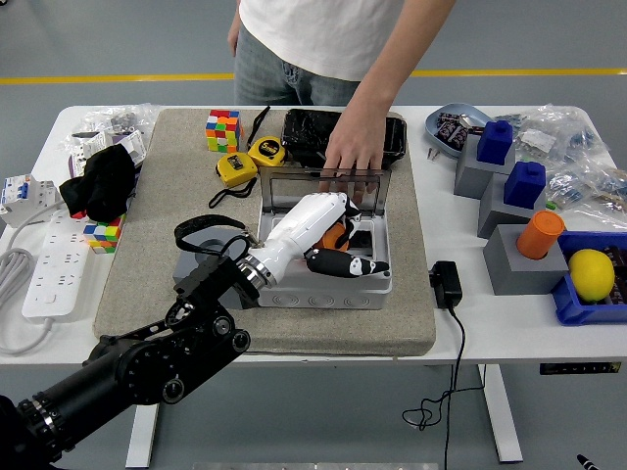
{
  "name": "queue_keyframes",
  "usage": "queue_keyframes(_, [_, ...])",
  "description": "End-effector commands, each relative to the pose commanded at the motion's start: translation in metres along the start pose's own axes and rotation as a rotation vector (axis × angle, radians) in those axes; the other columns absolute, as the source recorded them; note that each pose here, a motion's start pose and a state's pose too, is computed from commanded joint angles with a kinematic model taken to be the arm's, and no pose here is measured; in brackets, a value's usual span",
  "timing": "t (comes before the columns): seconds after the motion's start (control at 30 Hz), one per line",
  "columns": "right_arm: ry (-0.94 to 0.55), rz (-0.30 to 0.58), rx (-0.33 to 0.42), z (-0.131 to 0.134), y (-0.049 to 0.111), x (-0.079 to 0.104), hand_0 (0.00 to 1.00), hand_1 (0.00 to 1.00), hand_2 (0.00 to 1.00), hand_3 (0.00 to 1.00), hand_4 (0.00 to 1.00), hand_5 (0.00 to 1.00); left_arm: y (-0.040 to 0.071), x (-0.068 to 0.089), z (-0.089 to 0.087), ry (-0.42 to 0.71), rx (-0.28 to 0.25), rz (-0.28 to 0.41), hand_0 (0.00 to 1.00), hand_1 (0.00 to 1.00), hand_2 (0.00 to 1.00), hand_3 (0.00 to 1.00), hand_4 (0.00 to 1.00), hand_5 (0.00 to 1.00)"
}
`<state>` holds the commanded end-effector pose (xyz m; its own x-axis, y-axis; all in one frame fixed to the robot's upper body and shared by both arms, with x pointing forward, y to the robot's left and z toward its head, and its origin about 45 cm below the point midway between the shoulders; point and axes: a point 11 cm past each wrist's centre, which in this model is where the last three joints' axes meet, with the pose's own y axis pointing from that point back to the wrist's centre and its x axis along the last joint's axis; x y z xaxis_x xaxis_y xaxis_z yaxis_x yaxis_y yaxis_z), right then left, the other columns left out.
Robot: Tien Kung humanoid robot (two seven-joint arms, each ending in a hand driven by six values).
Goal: Fetch the battery,place it into the box,close the lid of the box
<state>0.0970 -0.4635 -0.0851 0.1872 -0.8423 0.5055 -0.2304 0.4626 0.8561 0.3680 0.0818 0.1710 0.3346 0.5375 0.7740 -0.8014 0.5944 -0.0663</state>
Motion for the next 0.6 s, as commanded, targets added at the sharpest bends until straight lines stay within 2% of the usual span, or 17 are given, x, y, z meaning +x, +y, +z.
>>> queue_keyframes(0.23, [-0.002, -0.001, 0.003, -0.0017, 0.0, 0.0, 0.753, 0.699, 0.715, 0.758, 0.998, 0.998, -0.0023, 0.0044, 0.003, 0.007, -0.008, 0.017, 0.042, 0.014, 0.071, 0.08, 0.998, 0.414])
queue_keyframes(0.6, [-0.001, 0.0, 0.003, -0.0018, -0.0001, 0.0005, 0.752, 0.698, 0.714, 0.757, 0.998, 0.998, -0.0046, 0.0082, -0.0046, -0.025, 0.005, 0.019, 0.047, 0.021, 0.073, 0.079, 0.998, 0.408])
